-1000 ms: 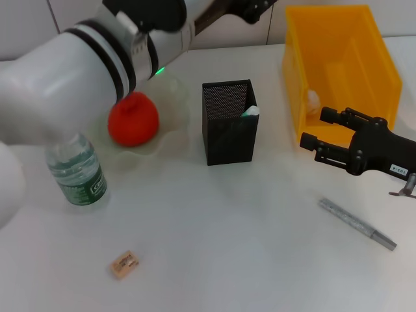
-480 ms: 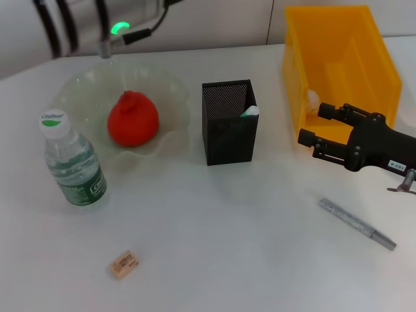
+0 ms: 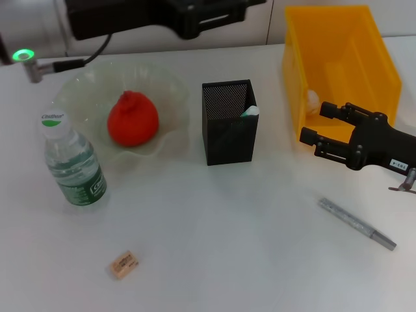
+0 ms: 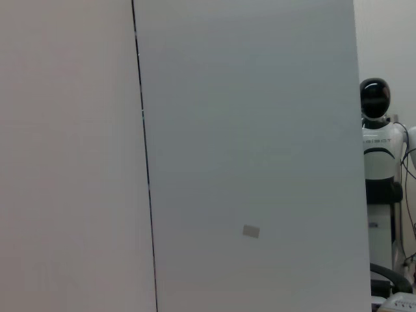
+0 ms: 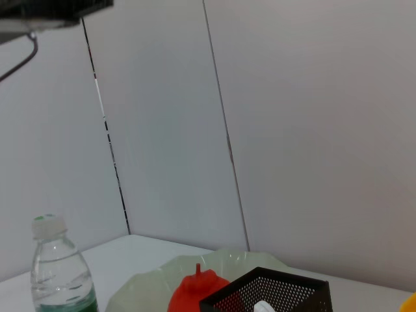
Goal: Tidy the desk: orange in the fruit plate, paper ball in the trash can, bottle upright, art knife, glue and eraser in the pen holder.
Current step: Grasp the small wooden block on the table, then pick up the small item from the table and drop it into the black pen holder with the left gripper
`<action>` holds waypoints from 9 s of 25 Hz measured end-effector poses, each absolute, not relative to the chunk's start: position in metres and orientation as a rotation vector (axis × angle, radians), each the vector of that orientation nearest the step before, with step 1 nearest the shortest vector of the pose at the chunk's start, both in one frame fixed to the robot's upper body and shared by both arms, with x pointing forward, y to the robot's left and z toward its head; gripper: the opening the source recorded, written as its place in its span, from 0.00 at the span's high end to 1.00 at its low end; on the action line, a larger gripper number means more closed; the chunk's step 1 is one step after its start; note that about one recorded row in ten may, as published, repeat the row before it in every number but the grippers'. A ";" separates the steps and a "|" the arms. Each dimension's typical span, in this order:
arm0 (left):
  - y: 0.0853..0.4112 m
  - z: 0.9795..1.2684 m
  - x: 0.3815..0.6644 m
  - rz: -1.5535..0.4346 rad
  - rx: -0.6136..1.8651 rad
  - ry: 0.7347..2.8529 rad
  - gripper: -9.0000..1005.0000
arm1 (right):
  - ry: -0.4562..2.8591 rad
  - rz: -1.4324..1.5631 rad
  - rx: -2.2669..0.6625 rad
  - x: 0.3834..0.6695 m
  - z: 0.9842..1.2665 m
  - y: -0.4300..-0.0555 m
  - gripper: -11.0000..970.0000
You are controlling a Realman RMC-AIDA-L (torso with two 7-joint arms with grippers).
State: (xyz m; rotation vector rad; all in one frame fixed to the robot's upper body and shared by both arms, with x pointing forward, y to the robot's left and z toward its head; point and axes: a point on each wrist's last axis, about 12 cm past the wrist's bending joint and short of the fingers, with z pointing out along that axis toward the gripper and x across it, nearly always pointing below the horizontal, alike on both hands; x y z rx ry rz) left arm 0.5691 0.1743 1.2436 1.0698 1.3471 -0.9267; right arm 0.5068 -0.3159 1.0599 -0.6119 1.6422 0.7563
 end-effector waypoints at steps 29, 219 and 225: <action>0.226 1.219 0.544 -0.610 1.278 1.795 0.40 | 1.654 0.742 -0.606 0.514 1.058 -0.311 0.21; 0.093 1.196 0.546 -0.374 1.264 1.835 0.72 | 1.634 0.783 -0.914 0.519 1.057 -0.277 0.21; 0.089 1.185 0.566 -0.336 1.212 1.800 0.71 | 1.641 0.783 -0.904 0.517 1.056 -0.278 0.21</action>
